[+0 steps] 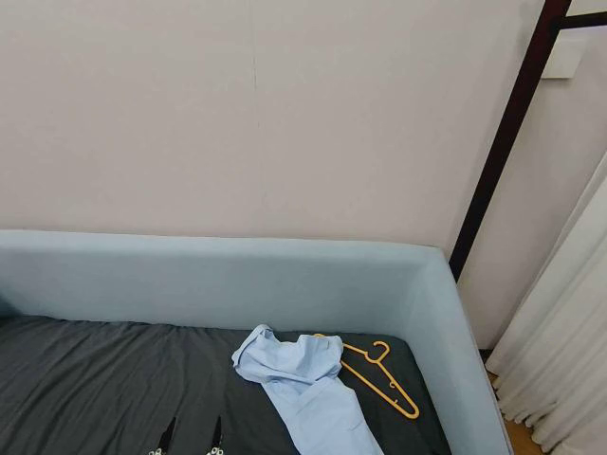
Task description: Pick up the clothes from the sofa and hang them on the clothes hanger.
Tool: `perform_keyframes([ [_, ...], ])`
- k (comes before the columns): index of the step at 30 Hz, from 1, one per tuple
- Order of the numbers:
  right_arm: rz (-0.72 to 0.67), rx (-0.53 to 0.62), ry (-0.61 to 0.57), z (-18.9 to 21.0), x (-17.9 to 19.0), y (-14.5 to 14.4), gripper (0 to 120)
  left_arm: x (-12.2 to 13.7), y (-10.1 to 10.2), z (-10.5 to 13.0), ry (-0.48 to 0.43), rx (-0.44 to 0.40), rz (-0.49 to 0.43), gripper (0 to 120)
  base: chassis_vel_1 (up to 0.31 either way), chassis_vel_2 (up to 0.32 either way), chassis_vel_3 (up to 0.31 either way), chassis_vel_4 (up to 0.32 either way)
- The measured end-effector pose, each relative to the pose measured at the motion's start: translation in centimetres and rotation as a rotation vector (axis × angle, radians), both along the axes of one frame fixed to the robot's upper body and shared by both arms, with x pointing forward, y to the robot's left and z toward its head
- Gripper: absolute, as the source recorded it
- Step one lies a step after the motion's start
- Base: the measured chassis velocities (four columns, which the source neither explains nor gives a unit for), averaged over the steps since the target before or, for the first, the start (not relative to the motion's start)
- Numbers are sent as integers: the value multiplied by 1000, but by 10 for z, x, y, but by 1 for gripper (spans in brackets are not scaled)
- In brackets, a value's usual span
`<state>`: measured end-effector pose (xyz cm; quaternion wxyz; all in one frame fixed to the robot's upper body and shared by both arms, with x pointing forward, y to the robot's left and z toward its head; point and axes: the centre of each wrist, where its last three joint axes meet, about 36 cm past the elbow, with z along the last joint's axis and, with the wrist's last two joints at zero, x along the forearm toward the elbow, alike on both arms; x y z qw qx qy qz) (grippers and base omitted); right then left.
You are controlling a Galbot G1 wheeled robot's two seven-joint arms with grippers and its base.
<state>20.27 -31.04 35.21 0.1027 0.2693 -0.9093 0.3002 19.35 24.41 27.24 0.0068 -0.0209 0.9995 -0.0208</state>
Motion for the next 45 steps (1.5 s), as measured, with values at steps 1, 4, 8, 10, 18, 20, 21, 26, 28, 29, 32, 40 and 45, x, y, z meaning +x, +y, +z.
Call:
perform_keyframes([
  [1,-9,17,-4,1,7,5,100,0,1,-1,3,-6,5,94,0,0,0,0],
  [4,-41,88,-9,6,41,22,100,0,2,-2,13,-52,29,94,0,0,0,0],
  [8,-48,151,-16,10,81,41,100,1,4,-2,14,-88,47,94,0,0,0,0],
  [10,-47,156,-15,10,85,43,100,1,5,-2,14,-92,49,94,0,0,0,0],
  [18,-2,192,-26,4,126,71,100,8,13,1,22,-145,79,94,0,0,0,0],
  [20,-1,194,-26,4,127,72,100,9,14,1,23,-148,80,94,0,0,0,0],
  [21,1,206,-22,1,130,78,100,13,16,1,29,-164,86,94,0,0,0,0],
  [26,4,284,19,-5,145,105,100,22,23,-1,36,-193,92,94,0,0,0,0],
  [28,7,313,46,-8,152,118,100,22,26,-2,36,-198,92,94,0,0,0,0],
  [29,11,324,60,-12,159,126,100,20,28,-2,35,-200,91,94,0,0,0,0],
  [32,14,347,95,-20,170,143,100,16,32,-2,30,-197,91,94,0,0,0,0],
  [40,56,384,154,-31,214,196,100,5,38,-5,16,-180,103,94,0,0,0,0],
  [45,95,354,175,-35,250,228,100,1,37,-6,8,-167,101,94,0,0,0,0],
])
